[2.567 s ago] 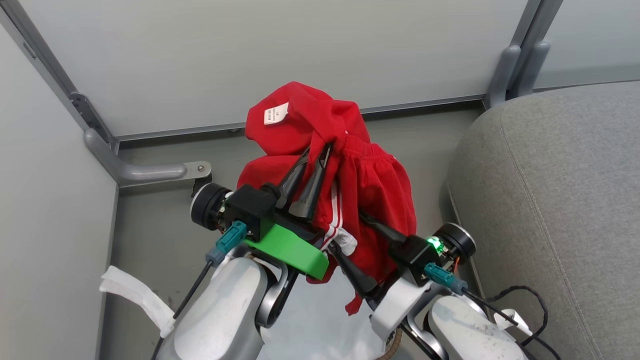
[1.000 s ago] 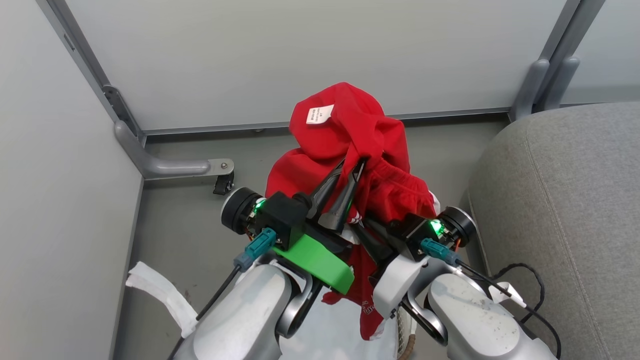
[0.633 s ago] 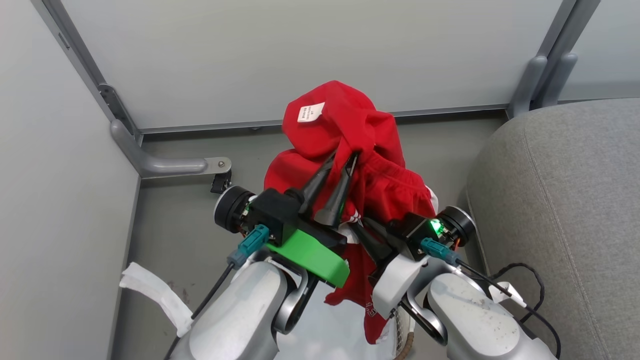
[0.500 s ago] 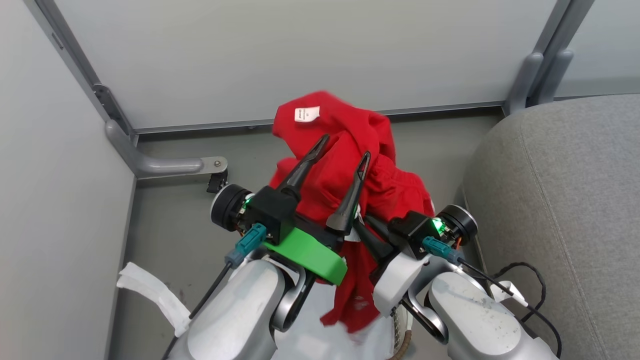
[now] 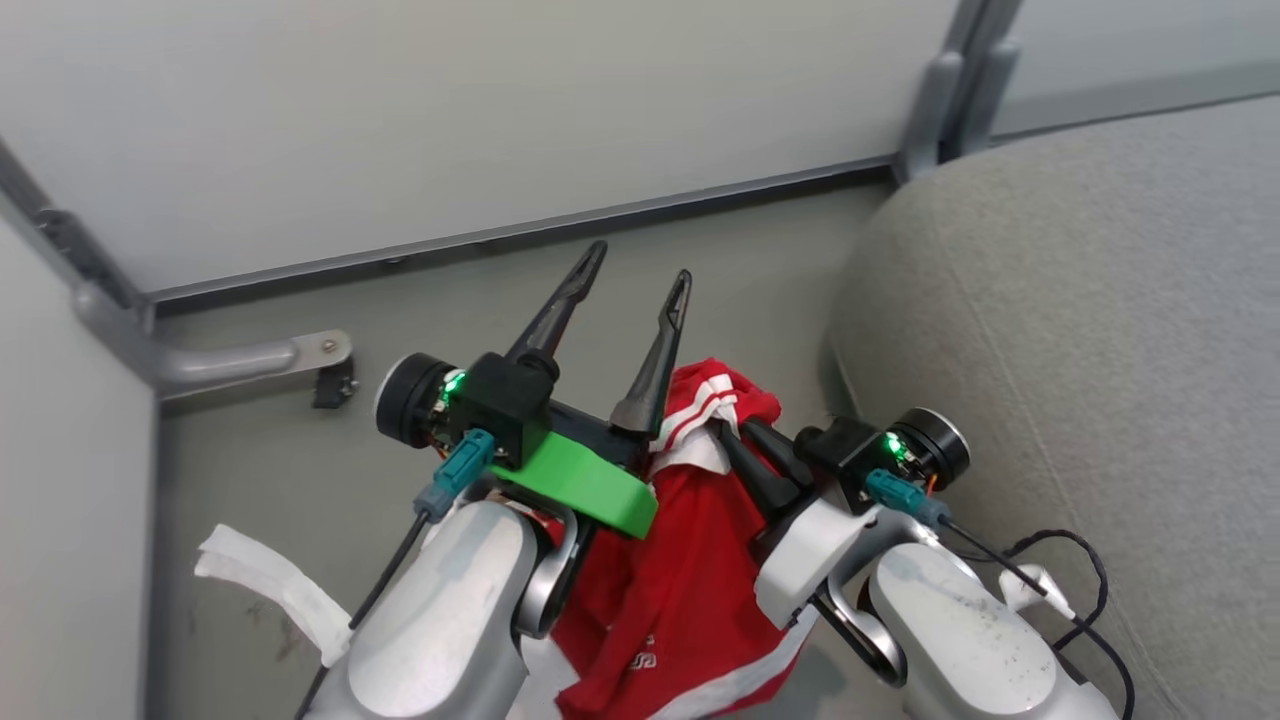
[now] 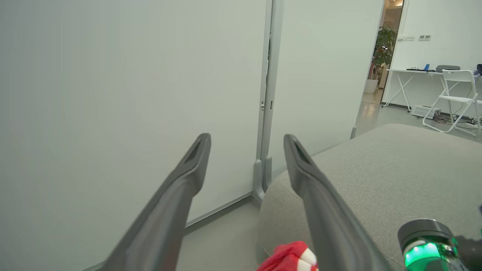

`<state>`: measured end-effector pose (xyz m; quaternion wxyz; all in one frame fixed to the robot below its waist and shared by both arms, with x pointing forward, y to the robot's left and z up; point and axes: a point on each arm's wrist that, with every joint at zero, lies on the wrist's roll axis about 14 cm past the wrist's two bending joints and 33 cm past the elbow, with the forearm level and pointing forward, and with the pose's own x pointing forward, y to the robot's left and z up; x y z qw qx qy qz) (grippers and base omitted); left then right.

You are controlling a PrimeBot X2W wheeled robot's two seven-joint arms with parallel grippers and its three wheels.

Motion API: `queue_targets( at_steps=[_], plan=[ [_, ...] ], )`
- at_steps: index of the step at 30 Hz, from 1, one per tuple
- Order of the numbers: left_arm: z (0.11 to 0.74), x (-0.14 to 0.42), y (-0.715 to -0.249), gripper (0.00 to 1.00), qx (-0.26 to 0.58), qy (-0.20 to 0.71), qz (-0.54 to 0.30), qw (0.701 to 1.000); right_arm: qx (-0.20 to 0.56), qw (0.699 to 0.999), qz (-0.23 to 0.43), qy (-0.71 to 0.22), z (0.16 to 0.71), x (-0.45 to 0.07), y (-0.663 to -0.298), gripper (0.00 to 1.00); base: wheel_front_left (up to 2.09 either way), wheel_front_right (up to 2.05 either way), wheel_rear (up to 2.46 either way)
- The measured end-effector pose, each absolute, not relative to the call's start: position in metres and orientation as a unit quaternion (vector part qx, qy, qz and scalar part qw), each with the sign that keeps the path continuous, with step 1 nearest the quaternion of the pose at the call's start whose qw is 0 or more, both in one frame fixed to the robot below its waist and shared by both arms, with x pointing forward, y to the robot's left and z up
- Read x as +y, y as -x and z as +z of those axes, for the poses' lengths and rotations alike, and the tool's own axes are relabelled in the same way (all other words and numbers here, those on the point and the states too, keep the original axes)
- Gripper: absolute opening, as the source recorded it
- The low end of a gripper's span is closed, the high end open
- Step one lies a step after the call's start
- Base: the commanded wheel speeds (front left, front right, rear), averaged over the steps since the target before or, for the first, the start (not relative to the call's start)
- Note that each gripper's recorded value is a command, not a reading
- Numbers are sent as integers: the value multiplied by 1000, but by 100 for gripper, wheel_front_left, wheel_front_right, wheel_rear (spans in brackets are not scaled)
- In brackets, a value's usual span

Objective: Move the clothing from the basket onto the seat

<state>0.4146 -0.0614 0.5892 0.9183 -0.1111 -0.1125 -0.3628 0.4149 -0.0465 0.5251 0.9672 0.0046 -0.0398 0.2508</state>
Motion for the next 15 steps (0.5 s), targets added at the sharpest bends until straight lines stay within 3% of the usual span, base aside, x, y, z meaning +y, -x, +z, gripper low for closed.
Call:
queue_targets(
  at_steps=[15],
  plan=[
    [567, -142, -406, 100, -83, 126, -461, 874, -46, 994, 98, -7, 530, -152, -390, 0, 0, 0, 0]
  ],
)
